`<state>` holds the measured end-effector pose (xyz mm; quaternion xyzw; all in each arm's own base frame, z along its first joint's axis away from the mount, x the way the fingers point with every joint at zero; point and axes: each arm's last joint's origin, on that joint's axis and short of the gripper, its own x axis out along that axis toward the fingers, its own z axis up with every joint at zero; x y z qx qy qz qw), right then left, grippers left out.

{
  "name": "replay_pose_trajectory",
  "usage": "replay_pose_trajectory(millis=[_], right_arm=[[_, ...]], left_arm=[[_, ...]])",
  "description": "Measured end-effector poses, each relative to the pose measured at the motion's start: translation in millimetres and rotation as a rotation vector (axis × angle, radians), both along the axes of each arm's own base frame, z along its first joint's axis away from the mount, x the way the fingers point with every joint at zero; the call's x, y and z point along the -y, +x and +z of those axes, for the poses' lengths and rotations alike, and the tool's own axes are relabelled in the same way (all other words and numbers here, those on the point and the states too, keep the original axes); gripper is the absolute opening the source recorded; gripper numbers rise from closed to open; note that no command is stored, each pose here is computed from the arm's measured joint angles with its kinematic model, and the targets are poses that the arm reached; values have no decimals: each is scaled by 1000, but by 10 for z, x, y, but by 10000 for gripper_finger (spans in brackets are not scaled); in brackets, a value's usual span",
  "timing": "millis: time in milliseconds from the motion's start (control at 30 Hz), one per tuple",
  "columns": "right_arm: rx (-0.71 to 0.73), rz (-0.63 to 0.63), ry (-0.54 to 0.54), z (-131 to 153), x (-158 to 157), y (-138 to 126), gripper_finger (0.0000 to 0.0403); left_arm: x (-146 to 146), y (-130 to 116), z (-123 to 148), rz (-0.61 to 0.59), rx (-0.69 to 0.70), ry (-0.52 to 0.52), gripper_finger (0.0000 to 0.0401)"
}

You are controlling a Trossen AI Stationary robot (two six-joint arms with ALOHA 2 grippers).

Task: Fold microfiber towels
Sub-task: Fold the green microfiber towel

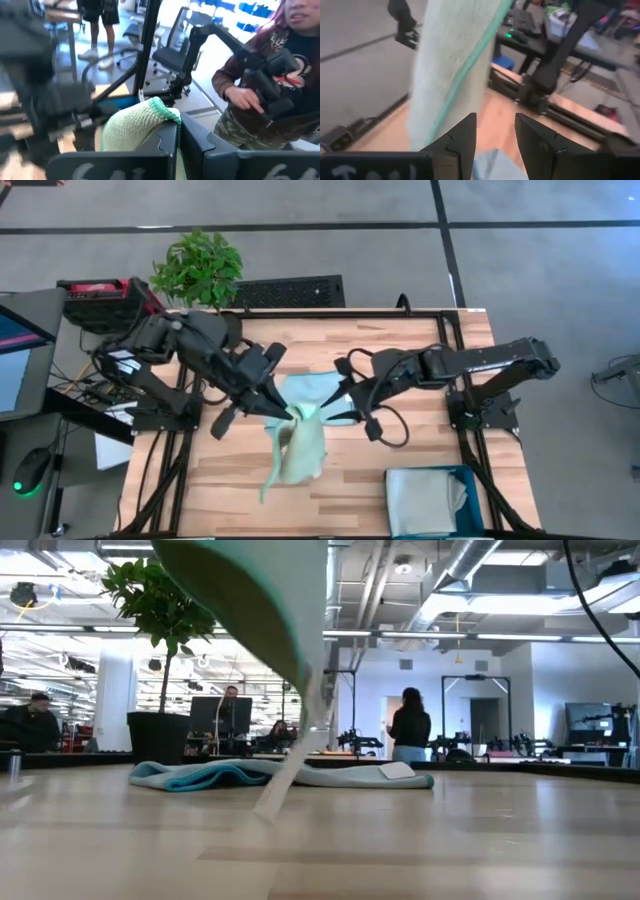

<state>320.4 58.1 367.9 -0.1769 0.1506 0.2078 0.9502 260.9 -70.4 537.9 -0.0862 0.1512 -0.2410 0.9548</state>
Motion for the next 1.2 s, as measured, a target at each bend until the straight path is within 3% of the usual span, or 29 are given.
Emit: replay_pose_trajectory(millis=[267, 500, 1200], right_arm=[[3, 14, 62, -167, -11, 245, 159], [-29, 18, 100, -121, -3, 163, 159], [-209, 63, 148, -178, -195, -24, 159]], left_arm=[[-18, -39, 40, 15, 40, 24, 0], [-61, -52, -21, 82, -44, 15, 0], [-111, -53, -62, 116, -84, 34, 0]])
